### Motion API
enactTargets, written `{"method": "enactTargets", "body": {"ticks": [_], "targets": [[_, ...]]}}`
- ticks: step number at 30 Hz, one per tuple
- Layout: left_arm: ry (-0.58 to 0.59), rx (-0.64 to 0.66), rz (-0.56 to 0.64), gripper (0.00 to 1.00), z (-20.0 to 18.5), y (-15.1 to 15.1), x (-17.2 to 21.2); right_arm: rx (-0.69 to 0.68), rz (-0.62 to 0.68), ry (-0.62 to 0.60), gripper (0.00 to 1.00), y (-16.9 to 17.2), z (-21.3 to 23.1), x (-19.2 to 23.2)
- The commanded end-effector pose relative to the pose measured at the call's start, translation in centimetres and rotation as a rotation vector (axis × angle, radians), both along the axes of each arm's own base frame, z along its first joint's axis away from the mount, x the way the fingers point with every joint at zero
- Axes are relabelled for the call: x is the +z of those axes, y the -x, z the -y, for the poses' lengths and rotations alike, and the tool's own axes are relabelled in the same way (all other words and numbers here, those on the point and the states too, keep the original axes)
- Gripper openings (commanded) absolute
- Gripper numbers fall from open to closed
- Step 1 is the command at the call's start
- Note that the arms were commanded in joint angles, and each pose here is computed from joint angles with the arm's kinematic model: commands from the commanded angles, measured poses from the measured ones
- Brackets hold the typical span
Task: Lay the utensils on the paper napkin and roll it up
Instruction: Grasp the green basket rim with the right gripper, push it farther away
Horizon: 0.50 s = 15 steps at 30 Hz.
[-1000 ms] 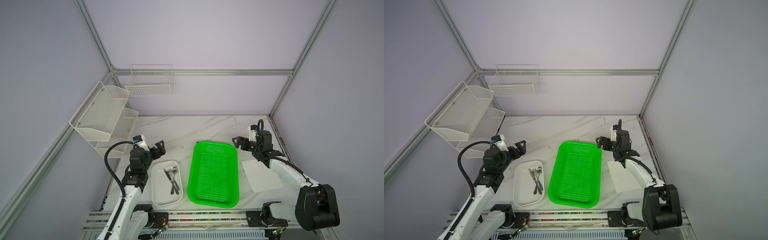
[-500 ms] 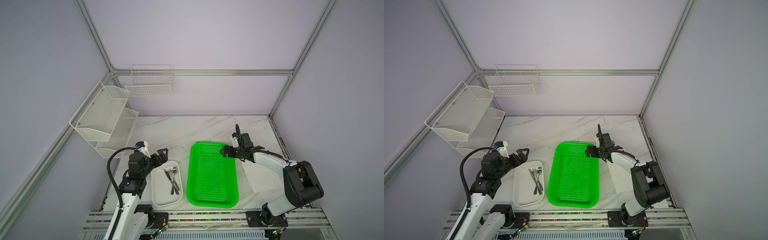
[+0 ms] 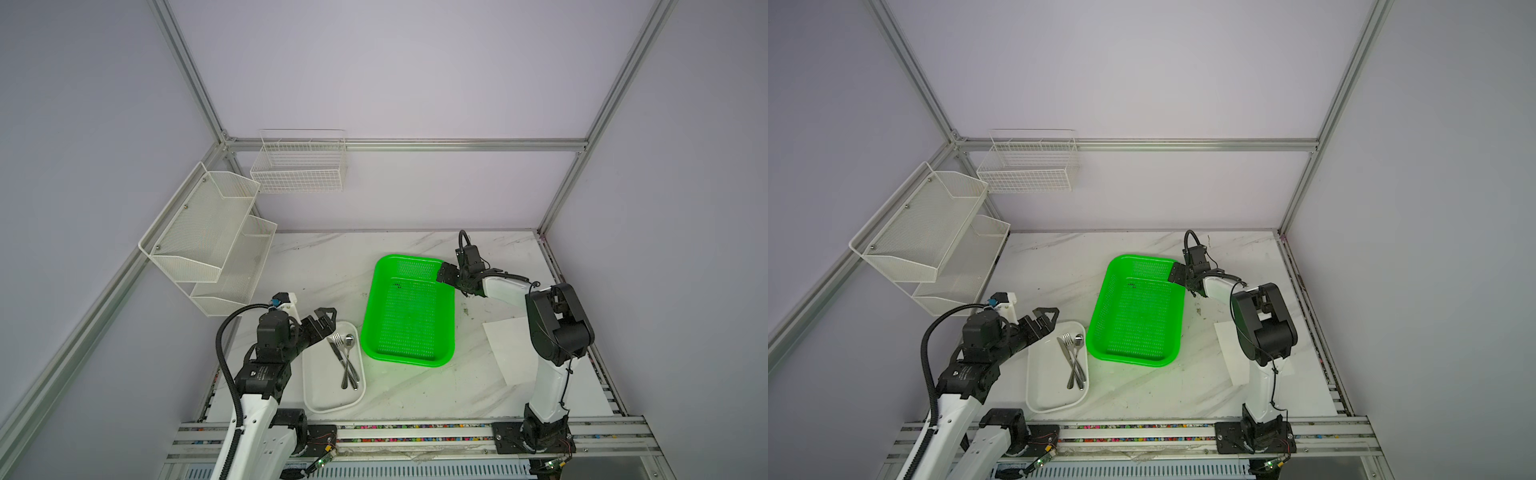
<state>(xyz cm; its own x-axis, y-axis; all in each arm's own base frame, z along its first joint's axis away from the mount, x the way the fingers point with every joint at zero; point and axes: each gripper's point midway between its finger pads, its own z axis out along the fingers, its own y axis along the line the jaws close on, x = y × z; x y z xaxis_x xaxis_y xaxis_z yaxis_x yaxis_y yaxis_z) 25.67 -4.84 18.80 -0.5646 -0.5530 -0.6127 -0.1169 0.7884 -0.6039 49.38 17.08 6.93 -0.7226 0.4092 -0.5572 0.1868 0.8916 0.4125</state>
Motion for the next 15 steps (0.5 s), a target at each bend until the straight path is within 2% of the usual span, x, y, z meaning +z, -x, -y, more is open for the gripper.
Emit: {"method": "enactTargets", "body": {"ticks": [1, 5, 9, 11, 15], "targets": [[0.014, -0.003, 0.067, 1.00, 0.2, -0.1, 3.6, -0.146, 0.020, -0.061, 0.89, -3.0, 0.2, -0.6], [0.025, -0.007, 0.048, 1.00, 0.4, 0.2, 3.4, -0.133, 0.025, -0.124, 0.88, -6.1, -2.6, -0.8], [0.041, -0.023, 0.027, 1.00, 0.8, 0.3, 2.7, -0.036, 0.006, -0.197, 0.86, -7.8, -7.7, -0.8], [0.050, -0.038, 0.011, 1.00, 1.1, 0.4, 2.2, 0.010, 0.020, -0.233, 0.87, -8.2, -9.6, 0.6], [0.079, -0.084, -0.011, 1.00, 2.1, 0.7, 1.8, 0.054, 0.082, -0.239, 0.91, -7.5, -9.5, 4.9]]}}
